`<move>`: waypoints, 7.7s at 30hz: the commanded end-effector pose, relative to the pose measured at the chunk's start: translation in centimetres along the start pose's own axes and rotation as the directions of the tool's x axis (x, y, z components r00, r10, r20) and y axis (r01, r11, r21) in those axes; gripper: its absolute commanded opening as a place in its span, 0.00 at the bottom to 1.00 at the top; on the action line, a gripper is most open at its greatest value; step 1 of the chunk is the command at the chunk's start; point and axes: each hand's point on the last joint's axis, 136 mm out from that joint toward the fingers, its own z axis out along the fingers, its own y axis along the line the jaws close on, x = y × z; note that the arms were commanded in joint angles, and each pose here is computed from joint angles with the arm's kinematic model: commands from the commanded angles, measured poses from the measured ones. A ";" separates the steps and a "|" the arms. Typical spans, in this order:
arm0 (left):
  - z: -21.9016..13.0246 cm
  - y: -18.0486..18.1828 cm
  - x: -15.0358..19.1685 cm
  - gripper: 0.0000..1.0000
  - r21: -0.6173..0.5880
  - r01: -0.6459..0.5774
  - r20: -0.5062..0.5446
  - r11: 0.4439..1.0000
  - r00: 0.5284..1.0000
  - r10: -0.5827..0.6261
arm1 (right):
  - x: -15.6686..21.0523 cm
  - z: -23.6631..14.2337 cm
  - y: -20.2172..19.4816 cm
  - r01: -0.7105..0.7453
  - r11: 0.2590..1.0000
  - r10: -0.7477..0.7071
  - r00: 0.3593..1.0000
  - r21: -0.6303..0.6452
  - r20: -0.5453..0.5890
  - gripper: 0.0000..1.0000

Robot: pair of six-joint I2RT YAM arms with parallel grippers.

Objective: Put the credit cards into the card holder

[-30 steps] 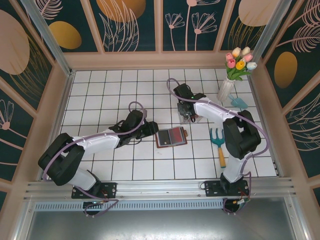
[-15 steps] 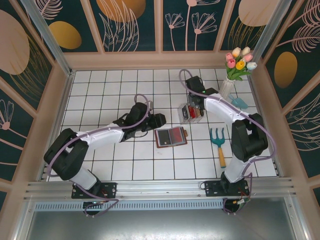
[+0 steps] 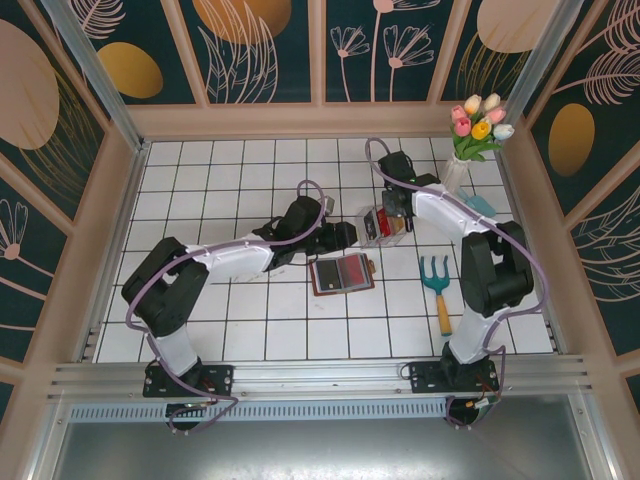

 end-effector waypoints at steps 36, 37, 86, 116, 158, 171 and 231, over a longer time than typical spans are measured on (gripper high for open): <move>0.5 -1.2 -0.2 0.58 0.045 0.011 -0.009 0.999 1.000 -0.011 | 1.2 0.6 -0.9 0.114 0.987 -0.109 0.993 0.117 -0.051 0.44; 0.5 -1.2 -0.1 0.58 0.044 0.011 -0.010 0.999 1.000 -0.011 | 1.0 0.5 -1.0 0.114 0.986 -0.109 0.993 0.121 -0.046 0.45; 0.5 -0.9 0.1 0.57 0.037 0.011 -0.017 0.999 1.000 -0.010 | -0.5 -2.4 -1.7 0.078 0.990 -0.080 0.997 0.115 0.013 0.16; -9.1 -8.4 -4.9 0.64 0.554 0.029 0.114 0.832 0.987 -0.111 | -0.5 -22.1 8.1 -0.125 0.245 0.298 0.953 -0.961 -0.048 0.00; -4.8 3.3 5.1 0.00 0.124 0.212 0.030 0.969 0.976 -0.217 | 12.7 -6.6 8.3 -0.294 0.714 0.208 0.956 -0.636 -0.208 0.46; -3.8 5.3 6.3 0.00 0.042 0.229 -0.003 0.973 0.974 -0.229 | 14.1 -3.6 8.4 -0.165 0.885 0.093 0.979 -0.435 -0.183 0.53; 0.1 6.5 6.5 0.00 0.069 0.361 -0.034 0.930 0.932 -0.360 | 16.4 -0.5 9.9 -0.166 0.887 0.048 0.962 -0.431 -0.270 0.00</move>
